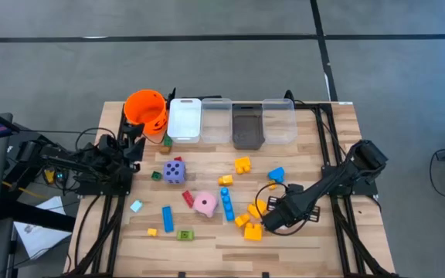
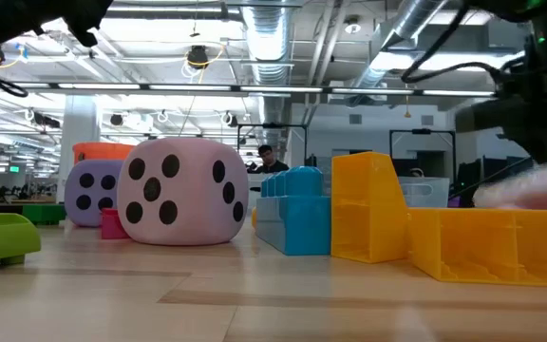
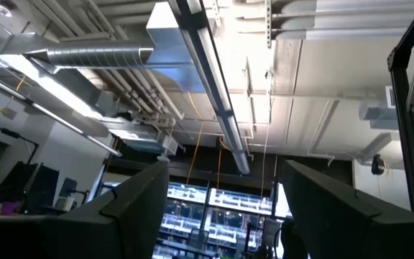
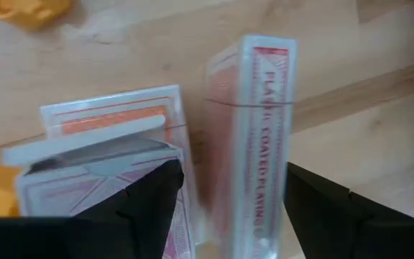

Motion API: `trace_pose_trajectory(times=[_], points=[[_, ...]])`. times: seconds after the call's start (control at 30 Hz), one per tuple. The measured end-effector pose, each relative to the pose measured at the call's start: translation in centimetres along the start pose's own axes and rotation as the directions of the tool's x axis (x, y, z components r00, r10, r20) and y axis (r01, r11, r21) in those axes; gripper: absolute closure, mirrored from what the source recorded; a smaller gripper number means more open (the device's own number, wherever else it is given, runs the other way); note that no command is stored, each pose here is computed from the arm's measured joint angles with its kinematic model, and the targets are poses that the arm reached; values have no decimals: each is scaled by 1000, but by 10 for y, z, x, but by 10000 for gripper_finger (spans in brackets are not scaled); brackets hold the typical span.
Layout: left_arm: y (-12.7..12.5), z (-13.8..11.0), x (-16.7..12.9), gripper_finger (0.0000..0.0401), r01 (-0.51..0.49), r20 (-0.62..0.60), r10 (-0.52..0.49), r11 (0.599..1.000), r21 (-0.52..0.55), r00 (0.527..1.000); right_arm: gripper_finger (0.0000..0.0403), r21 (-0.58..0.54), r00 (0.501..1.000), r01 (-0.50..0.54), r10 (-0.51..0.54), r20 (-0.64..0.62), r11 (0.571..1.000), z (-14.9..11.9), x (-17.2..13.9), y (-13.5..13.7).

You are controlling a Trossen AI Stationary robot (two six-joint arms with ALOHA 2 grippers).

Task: Pick & Place Toys
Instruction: Put the red deck of cards into the right transparent bin

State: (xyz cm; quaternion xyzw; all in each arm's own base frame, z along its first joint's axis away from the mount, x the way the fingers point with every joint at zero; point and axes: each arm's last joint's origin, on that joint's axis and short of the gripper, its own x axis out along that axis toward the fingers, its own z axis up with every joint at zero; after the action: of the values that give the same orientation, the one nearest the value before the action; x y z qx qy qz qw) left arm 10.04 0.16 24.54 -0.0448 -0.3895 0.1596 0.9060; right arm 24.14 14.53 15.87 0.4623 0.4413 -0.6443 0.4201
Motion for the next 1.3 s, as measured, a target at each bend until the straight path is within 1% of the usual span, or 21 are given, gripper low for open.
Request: trace_pose_trajectory(times=[0.13,0.23,0.33,0.43,0.47,0.57,0.73,0.83,0.93,1.03,1.1,1.17,1.3], points=[[0,1,0,137,-1,10,1,1000,-2,1000,169,-2,1000,0,0,-6,1000,-1,3,0],[0,1,0,137,-1,11,1,1000,-1,1000,195,-1,1000,-9,9,-9,1000,-2,3,1],[0,1,0,137,-1,11,1,1000,-1,1000,250,-2,1000,-22,22,-16,1000,-3,4,3],[0,1,0,137,0,7,0,1000,1,1000,327,-8,999,-26,26,-19,1000,-3,4,3],[0,0,0,137,0,4,0,1000,2,1000,344,-14,999,-31,31,-10,999,-3,4,3],[0,-1,0,137,2,-10,-2,1000,8,1000,340,-25,999,-51,51,13,998,-2,4,4],[0,-4,0,137,6,-35,-5,1000,18,999,340,-53,999,-32,34,38,998,2,2,6],[-1,-4,0,137,7,-42,-6,1000,21,999,340,-77,995,-3,10,95,997,8,-10,6],[-1,-5,0,137,8,-50,-7,1000,24,999,340,-97,981,-27,45,191,995,13,-28,9],[-1,-9,0,137,14,-87,-11,999,37,996,340,-146,947,-108,146,287,983,17,-53,14],[-1,-11,-1,137,19,-107,-15,999,36,994,340,-196,910,-166,226,347,967,20,-70,18],[-1,-13,-1,137,22,-125,-19,999,24,992,340,-250,857,-224,312,410,942,23,-87,21],[-2,-16,-1,137,18,-158,-22,999,-27,987,340,-342,737,-278,428,523,898,34,-107,28]])
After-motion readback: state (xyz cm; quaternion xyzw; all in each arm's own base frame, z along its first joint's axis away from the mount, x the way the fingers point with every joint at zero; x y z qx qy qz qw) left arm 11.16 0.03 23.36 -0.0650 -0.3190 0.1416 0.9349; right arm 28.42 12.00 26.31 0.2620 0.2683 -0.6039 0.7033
